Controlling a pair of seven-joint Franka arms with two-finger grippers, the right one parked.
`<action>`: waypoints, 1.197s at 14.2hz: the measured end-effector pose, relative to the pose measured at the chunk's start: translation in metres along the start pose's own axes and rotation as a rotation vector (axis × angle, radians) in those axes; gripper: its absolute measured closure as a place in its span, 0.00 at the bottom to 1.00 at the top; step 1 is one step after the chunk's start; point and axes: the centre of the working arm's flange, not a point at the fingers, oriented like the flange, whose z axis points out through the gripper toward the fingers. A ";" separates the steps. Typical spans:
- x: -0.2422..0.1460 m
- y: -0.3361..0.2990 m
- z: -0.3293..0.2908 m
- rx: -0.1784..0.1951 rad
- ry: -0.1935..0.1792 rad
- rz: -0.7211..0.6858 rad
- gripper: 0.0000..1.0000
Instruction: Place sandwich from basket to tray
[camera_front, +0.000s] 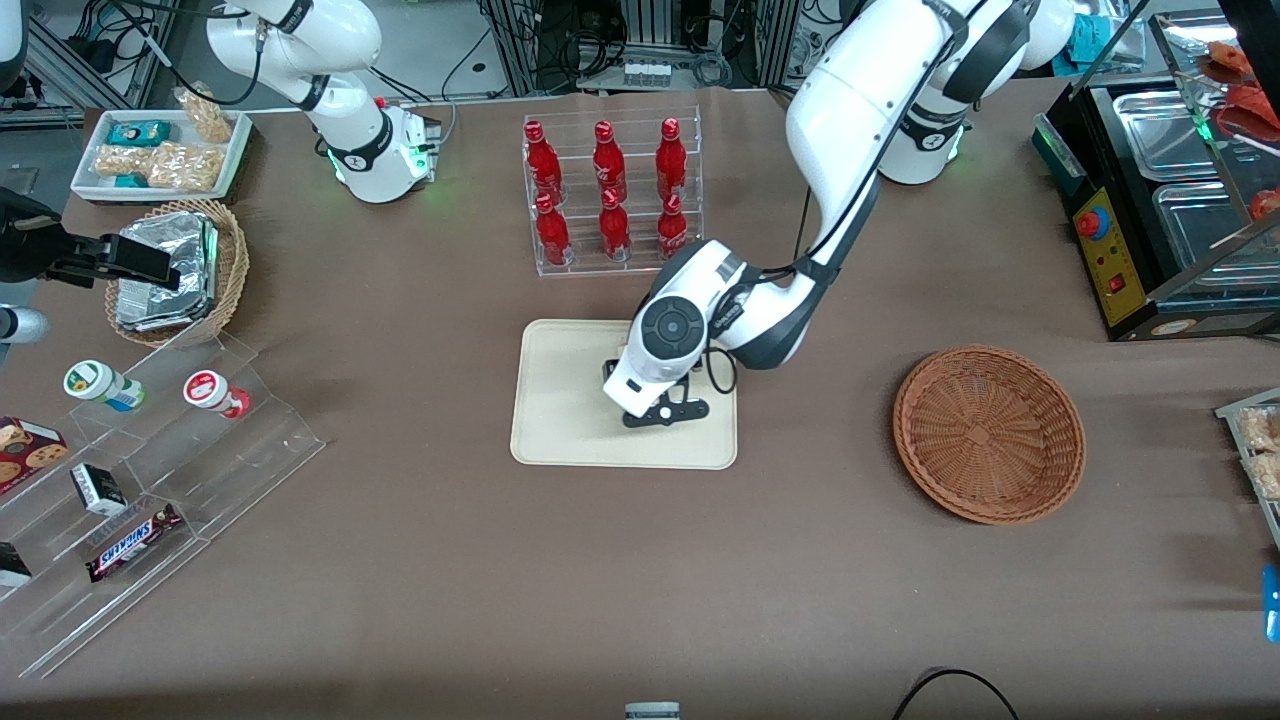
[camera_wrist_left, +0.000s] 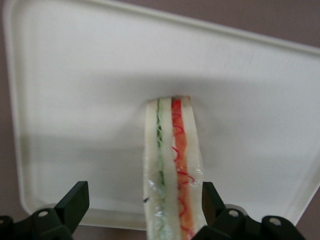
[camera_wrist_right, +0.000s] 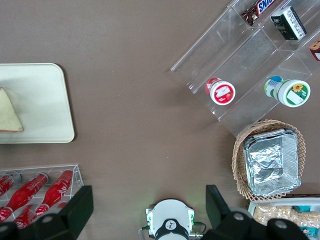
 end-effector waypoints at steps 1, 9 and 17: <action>0.007 -0.013 -0.029 0.018 0.003 -0.022 0.00; -0.001 -0.230 -0.307 0.117 -0.043 -0.205 0.00; 0.004 -0.369 -0.370 0.139 -0.119 -0.089 0.00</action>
